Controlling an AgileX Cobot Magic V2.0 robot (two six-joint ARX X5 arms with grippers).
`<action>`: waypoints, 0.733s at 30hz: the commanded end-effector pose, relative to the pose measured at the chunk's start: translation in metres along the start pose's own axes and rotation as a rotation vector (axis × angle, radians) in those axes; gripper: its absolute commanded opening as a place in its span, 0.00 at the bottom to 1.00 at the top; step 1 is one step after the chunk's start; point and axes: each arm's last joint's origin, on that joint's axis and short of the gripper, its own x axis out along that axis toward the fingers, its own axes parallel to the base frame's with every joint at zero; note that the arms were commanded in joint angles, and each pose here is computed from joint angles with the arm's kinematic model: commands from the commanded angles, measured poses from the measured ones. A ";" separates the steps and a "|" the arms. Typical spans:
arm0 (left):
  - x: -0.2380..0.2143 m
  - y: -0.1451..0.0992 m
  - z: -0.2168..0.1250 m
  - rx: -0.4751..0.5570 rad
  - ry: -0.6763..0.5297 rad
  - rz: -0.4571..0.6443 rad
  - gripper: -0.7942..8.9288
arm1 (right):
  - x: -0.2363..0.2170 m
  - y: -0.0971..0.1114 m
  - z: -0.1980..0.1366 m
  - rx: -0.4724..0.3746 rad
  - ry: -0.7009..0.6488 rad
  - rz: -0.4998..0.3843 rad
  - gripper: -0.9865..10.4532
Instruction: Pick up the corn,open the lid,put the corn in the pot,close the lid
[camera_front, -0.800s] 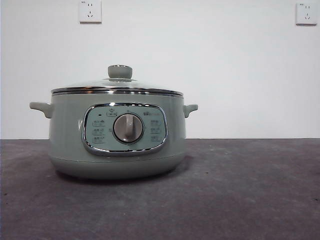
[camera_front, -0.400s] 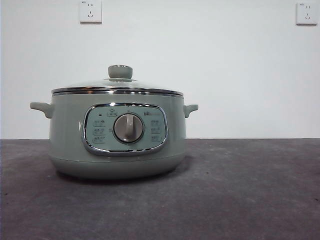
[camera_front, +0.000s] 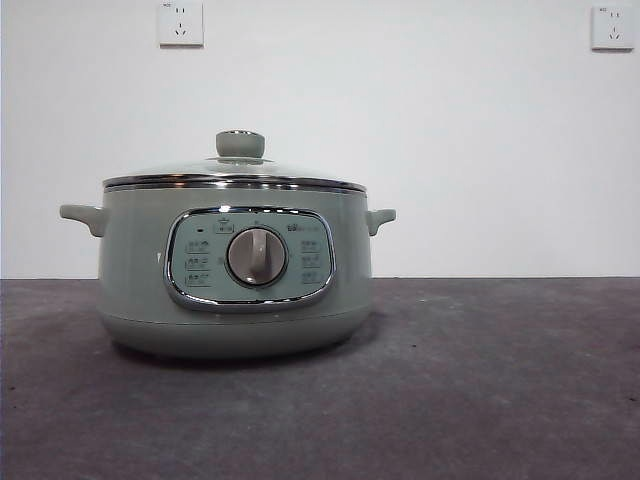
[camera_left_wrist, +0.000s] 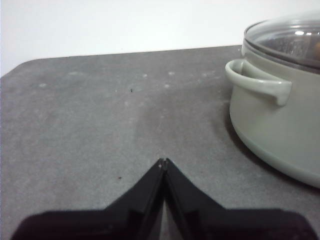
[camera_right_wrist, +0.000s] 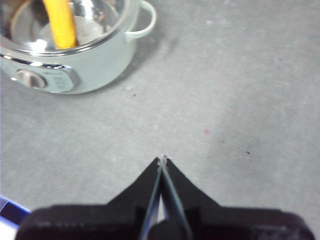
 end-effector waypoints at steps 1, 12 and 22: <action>0.002 0.000 -0.004 -0.005 0.019 0.005 0.08 | -0.001 -0.013 -0.006 -0.039 -0.014 -0.069 0.09; 0.005 0.000 -0.009 -0.003 0.087 0.003 0.08 | 0.055 -0.054 -0.092 0.324 -0.690 -0.433 0.09; 0.009 0.000 -0.014 0.000 0.150 0.002 0.08 | 0.122 -0.037 -0.185 0.311 -0.749 -0.405 0.09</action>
